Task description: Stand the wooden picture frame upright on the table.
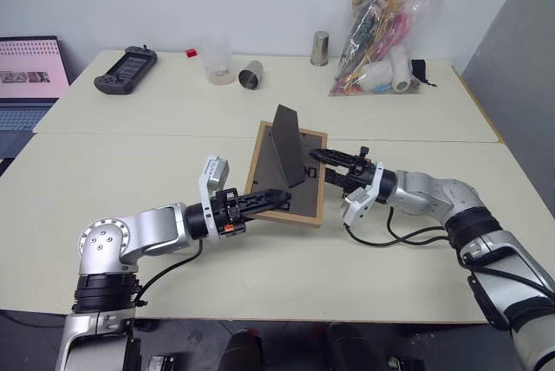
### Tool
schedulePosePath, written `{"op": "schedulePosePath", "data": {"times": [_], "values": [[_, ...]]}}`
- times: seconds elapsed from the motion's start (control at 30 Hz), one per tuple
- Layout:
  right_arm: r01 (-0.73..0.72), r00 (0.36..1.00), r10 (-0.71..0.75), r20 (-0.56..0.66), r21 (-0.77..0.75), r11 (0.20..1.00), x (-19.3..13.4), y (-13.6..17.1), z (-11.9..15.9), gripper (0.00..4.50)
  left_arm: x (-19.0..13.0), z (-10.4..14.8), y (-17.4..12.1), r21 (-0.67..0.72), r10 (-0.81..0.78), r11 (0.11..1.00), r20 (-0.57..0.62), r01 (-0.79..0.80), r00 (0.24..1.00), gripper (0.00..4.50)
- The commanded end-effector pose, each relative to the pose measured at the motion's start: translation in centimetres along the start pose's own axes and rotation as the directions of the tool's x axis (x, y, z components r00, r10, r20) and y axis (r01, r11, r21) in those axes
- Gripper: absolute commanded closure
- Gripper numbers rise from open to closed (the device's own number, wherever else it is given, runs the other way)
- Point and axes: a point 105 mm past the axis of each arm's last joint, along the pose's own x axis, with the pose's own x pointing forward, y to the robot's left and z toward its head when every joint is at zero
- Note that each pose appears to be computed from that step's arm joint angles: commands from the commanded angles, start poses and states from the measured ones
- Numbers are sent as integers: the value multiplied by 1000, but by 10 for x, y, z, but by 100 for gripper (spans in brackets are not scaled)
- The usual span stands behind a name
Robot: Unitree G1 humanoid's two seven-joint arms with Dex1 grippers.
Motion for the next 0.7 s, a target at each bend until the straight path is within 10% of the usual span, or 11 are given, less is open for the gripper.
{"op": "schedulePosePath", "data": {"times": [0.03, 0.53, 0.7], "values": [[67, 997, -67, 24, -33, 997, 2, -17, 1, 304, -1, 3, -14, 41, -45, 998, 6, 45, 999, 321], [78, 996, -77, 44, -16, 997, -7, -18, 4, 322, -48, 58, -26, 101, 33, 994, 165, -51, 986, 3], [93, 996, -90, -29, 129, 987, -8, -18, -7, 322, -67, 73, -28, 233, 211, 936, 224, -263, 951, 0]]}}
